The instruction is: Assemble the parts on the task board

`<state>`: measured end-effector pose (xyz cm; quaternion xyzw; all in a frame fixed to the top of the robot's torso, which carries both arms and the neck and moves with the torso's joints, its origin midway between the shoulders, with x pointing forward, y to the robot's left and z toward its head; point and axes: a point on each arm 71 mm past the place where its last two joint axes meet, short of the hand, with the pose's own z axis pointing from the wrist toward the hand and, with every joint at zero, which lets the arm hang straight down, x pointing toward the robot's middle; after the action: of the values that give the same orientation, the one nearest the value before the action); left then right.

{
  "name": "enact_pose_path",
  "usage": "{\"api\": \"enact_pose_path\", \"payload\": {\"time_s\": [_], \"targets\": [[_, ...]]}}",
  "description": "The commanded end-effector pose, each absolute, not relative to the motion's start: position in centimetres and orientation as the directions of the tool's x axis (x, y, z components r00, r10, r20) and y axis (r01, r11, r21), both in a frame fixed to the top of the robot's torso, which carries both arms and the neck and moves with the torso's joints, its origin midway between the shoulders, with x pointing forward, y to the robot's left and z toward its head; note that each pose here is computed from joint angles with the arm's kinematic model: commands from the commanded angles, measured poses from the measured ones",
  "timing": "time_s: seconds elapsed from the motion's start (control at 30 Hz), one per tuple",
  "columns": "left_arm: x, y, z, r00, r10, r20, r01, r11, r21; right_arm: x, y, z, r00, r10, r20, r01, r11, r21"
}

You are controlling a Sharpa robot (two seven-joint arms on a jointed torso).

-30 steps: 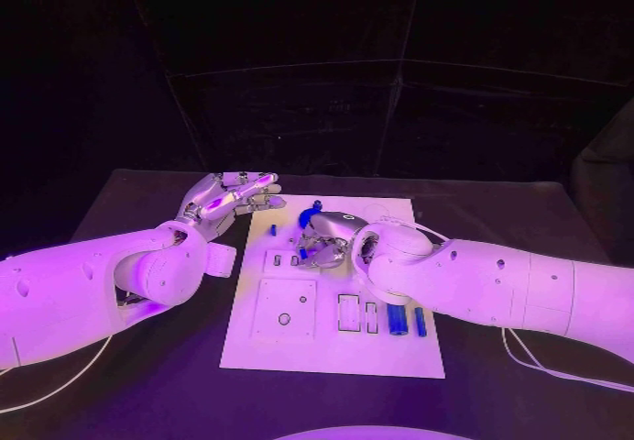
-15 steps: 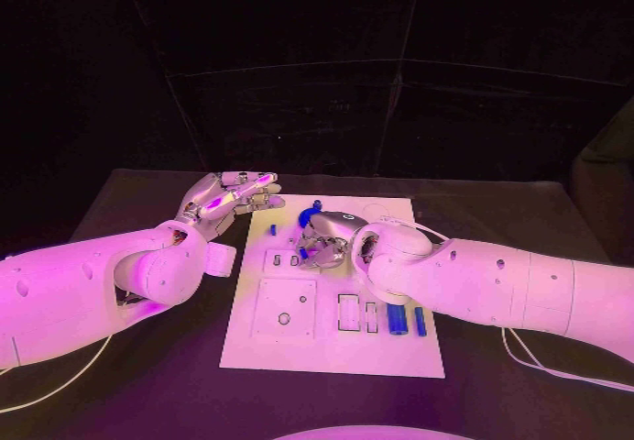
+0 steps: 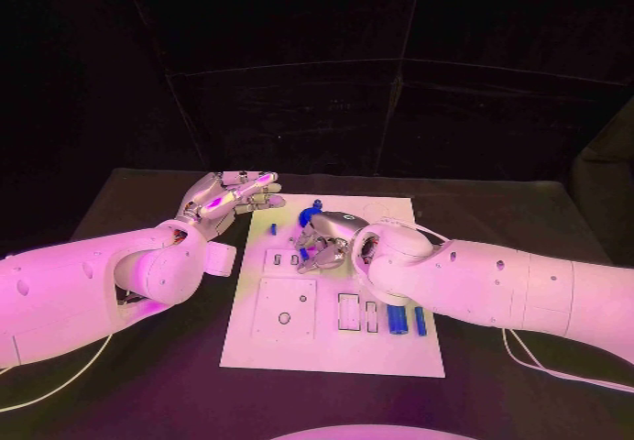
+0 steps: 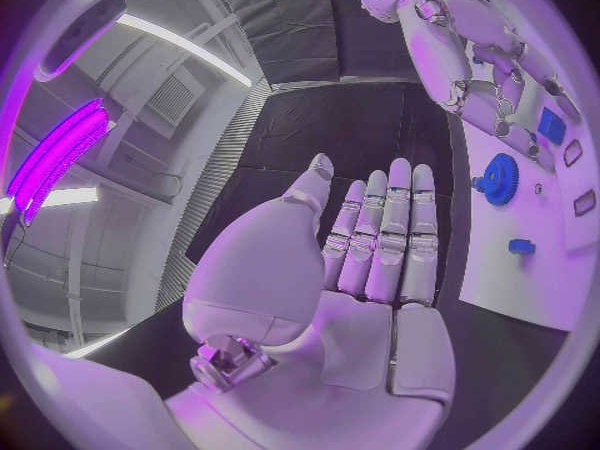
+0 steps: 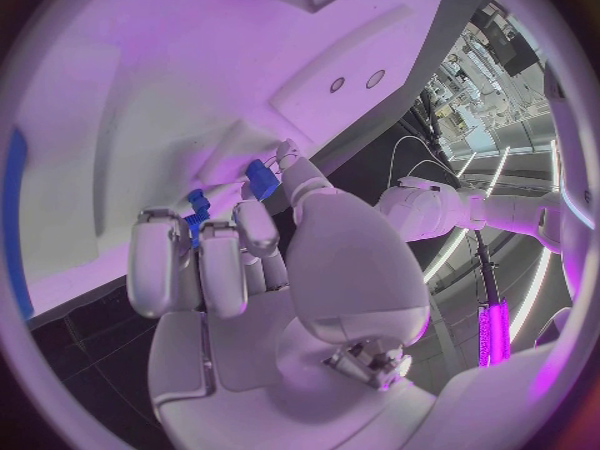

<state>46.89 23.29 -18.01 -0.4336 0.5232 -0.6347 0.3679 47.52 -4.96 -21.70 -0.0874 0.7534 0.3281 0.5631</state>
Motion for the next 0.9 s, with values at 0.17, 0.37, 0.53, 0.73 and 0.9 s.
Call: {"api": "enact_pose_path", "payload": {"time_s": [0.17,0.37,0.53,0.73,0.9], "targets": [[47.0,23.3,-17.9,-0.362,-0.916,0.170,0.013,-0.187,-0.982,47.4,-5.1,-20.4,-0.266,0.372,-0.890,-0.535,0.711,0.457],[47.1,23.5,-18.1,-0.358,-0.921,0.151,0.008,-0.165,-0.986,46.7,-5.6,-19.6,-0.268,0.443,-0.855,-0.594,0.623,0.509],[47.6,24.3,-18.7,-0.355,-0.933,0.055,-0.031,-0.047,-0.998,46.3,-7.4,-18.7,-0.332,0.510,-0.793,-0.605,0.530,0.594],[48.6,24.9,-19.6,-0.380,-0.919,-0.109,-0.122,0.167,-0.978,47.2,-11.3,-17.3,-0.402,0.515,-0.757,-0.529,0.544,0.651],[49.2,24.9,-20.2,-0.466,-0.852,-0.240,-0.187,0.360,-0.914,47.9,-14.8,-16.0,-0.417,0.555,-0.720,-0.452,0.561,0.694]]}}
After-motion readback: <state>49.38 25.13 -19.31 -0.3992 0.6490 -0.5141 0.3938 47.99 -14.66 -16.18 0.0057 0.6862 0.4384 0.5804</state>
